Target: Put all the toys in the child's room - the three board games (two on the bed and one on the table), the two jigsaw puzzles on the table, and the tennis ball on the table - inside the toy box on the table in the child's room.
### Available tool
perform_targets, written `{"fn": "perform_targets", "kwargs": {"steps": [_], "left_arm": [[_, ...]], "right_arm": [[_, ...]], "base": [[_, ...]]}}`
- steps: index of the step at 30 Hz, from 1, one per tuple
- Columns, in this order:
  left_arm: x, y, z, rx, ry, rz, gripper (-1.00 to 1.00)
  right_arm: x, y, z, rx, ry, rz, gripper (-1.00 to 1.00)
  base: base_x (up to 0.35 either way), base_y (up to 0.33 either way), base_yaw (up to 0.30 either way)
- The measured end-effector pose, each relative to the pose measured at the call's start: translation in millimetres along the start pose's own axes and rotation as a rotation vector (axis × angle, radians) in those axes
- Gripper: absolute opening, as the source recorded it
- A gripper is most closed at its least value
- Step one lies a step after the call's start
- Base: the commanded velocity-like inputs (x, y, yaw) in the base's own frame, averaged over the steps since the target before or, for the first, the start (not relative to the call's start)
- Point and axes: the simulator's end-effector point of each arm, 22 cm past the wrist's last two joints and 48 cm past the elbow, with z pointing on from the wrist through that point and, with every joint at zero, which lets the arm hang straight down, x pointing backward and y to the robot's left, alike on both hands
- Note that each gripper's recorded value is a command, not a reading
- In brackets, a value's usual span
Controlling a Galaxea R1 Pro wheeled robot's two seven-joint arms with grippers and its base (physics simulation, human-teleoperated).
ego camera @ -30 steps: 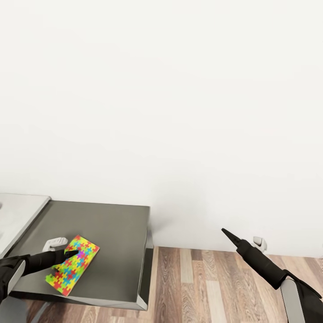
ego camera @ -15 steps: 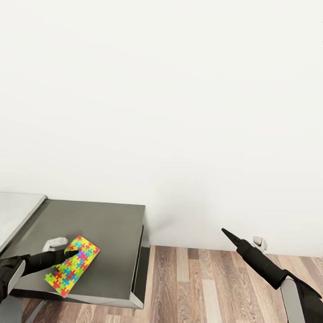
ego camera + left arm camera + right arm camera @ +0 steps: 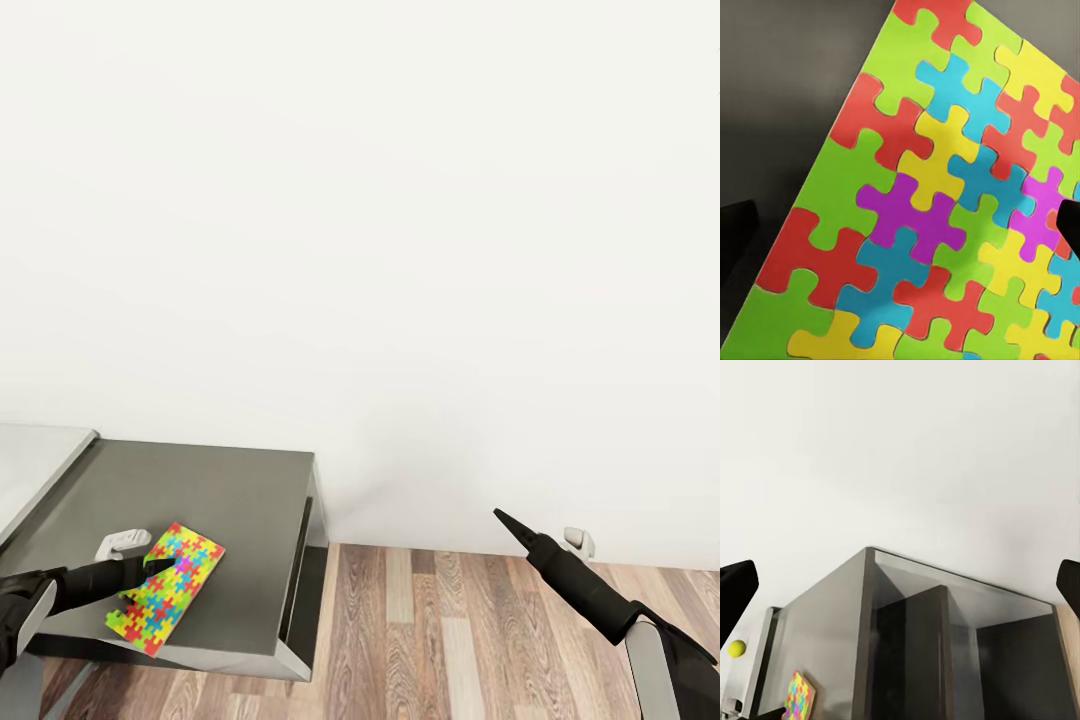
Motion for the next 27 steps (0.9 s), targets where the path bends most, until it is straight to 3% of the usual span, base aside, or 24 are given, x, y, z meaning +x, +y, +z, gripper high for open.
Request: {"fn": "perform_targets", "kwargs": {"steps": [27], "left_arm": [[-0.4, -0.8, 0.4, 0.003, -0.001, -0.005, 1.0]], "right_arm": [[0.1, -0.5, 0.5, 0.003, 0.0, -0.001, 1.0]], "base": [[-0.052, -0.07, 0.0]]}}
